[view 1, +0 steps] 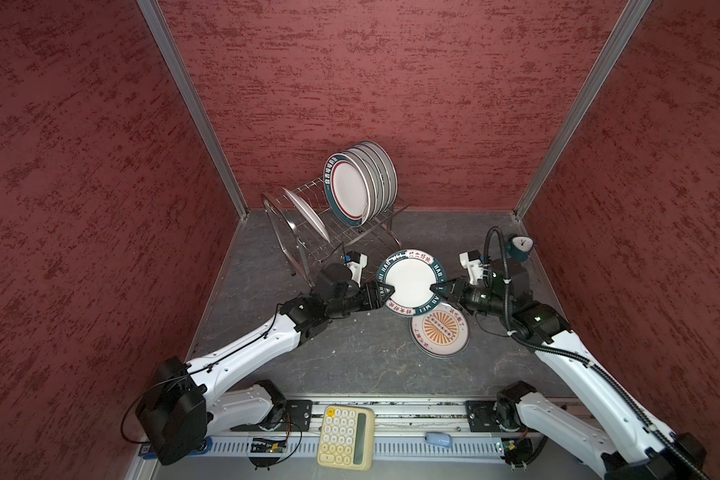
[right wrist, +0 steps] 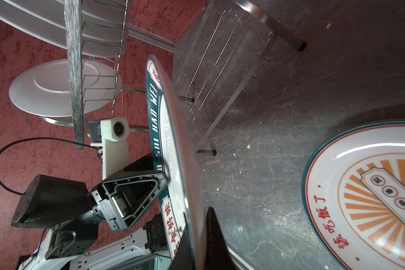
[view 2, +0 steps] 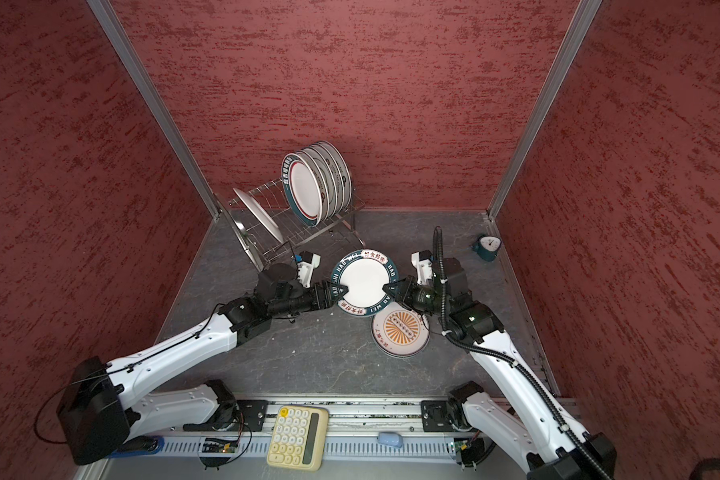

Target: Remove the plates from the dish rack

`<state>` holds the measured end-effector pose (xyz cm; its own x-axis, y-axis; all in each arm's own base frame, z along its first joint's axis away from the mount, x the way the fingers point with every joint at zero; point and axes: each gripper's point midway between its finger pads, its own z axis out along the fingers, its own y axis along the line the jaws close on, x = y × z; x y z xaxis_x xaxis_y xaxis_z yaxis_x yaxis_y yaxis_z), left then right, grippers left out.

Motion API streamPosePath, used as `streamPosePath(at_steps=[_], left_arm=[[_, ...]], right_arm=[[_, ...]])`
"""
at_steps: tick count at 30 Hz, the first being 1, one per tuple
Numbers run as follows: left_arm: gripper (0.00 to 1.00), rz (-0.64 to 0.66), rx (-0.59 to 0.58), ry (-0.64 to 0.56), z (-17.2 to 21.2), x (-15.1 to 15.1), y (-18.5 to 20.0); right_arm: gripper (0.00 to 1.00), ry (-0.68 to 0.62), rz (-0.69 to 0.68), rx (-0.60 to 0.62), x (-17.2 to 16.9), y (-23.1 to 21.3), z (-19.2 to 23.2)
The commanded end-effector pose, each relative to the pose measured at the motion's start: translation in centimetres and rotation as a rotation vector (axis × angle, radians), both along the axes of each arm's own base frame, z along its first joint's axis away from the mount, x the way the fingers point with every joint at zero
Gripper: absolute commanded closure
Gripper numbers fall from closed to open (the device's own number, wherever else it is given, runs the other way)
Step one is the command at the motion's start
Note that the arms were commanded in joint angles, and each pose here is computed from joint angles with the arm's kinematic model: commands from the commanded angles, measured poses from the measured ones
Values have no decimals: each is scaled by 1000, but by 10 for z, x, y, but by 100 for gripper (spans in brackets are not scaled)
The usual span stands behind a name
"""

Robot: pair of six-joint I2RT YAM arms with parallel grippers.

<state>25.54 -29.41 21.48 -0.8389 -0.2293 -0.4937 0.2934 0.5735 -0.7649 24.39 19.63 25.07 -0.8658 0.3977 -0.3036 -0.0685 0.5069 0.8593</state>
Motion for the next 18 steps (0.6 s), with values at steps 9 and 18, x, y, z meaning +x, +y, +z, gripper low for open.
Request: streamPosePath(at_steps=[9,18], left_arm=[[92,-61,-72,-2,8,1,-22],[100,-62,-29,74,-19,-3,-25]], right_arm=[[84,-71,44,80,-1,3,16],[51,-8,-69,-59,9,-25,-11]])
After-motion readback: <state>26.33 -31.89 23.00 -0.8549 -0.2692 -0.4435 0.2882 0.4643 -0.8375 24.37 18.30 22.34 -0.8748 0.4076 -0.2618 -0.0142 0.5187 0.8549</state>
